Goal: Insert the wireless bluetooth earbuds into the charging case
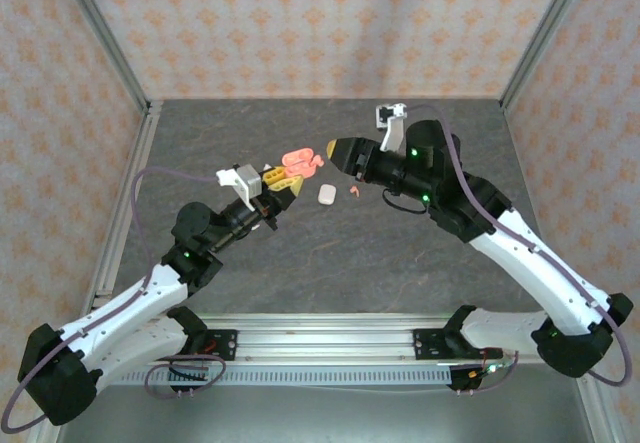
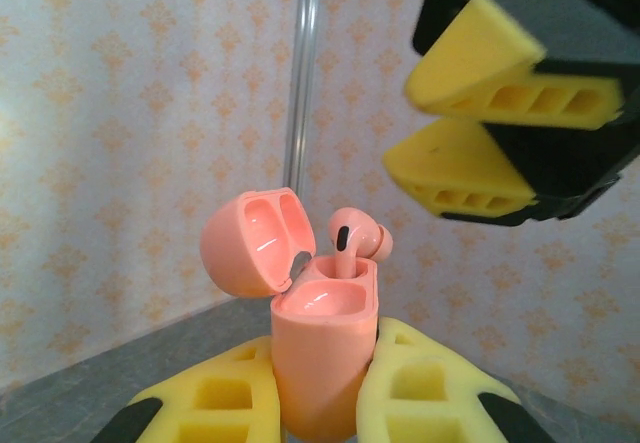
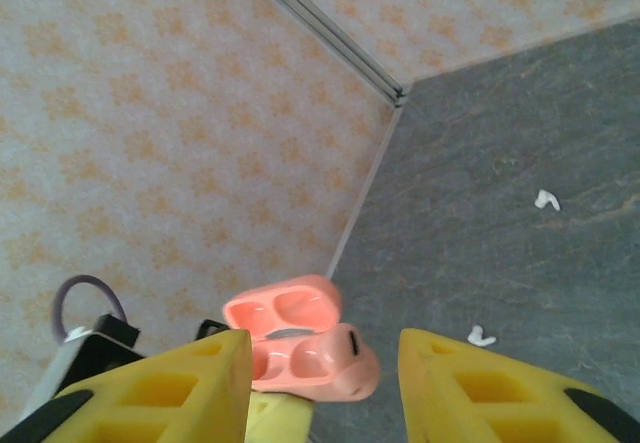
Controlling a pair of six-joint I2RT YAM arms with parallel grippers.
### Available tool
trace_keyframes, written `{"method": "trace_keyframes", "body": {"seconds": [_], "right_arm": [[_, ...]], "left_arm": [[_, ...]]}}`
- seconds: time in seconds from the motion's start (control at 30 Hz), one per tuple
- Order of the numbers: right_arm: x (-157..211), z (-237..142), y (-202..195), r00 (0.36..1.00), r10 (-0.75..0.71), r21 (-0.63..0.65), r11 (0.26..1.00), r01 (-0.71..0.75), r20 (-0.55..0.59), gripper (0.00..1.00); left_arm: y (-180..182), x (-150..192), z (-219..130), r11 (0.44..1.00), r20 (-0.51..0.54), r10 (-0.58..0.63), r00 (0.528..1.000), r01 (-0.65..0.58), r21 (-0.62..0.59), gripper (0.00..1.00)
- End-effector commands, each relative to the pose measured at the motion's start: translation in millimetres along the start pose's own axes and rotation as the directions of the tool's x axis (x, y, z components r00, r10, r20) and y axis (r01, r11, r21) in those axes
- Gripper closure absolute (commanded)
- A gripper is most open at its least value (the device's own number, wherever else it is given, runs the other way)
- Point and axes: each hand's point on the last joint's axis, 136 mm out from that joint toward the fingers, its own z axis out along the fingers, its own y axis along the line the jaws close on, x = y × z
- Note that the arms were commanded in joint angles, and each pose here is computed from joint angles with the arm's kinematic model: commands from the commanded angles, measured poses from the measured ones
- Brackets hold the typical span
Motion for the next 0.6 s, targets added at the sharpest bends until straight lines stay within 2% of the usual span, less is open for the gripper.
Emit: {"method": "trace_keyframes", "body": {"seconds": [0.0, 0.2, 0.57], "right_arm": [[17.7, 8.7, -3.5, 0.992, -0.027, 0.006, 1.0, 0.028, -0.12, 0.58], [23.9, 14.1, -0.5, 0.987, -0.019, -0.018, 1.0, 0.016, -0.162, 0.56], [33.9, 16.4, 5.3, 0.981, 0.03, -0.055, 0.998, -0.041, -0.192, 0.58]], "left_arm": [[-14.4, -24.4, 0.2, 0.998, 0.046, -0.007, 0.999, 0.004, 0.067, 1.0], [-16.4, -23.9, 0.4, 0.997, 0.039, -0.009, 0.999, 0.006, 0.078, 1.0], [-14.0, -18.4, 3.7, 0.997, 0.022, -0.009, 1.0, 0.008, 0.072, 1.0]]}}
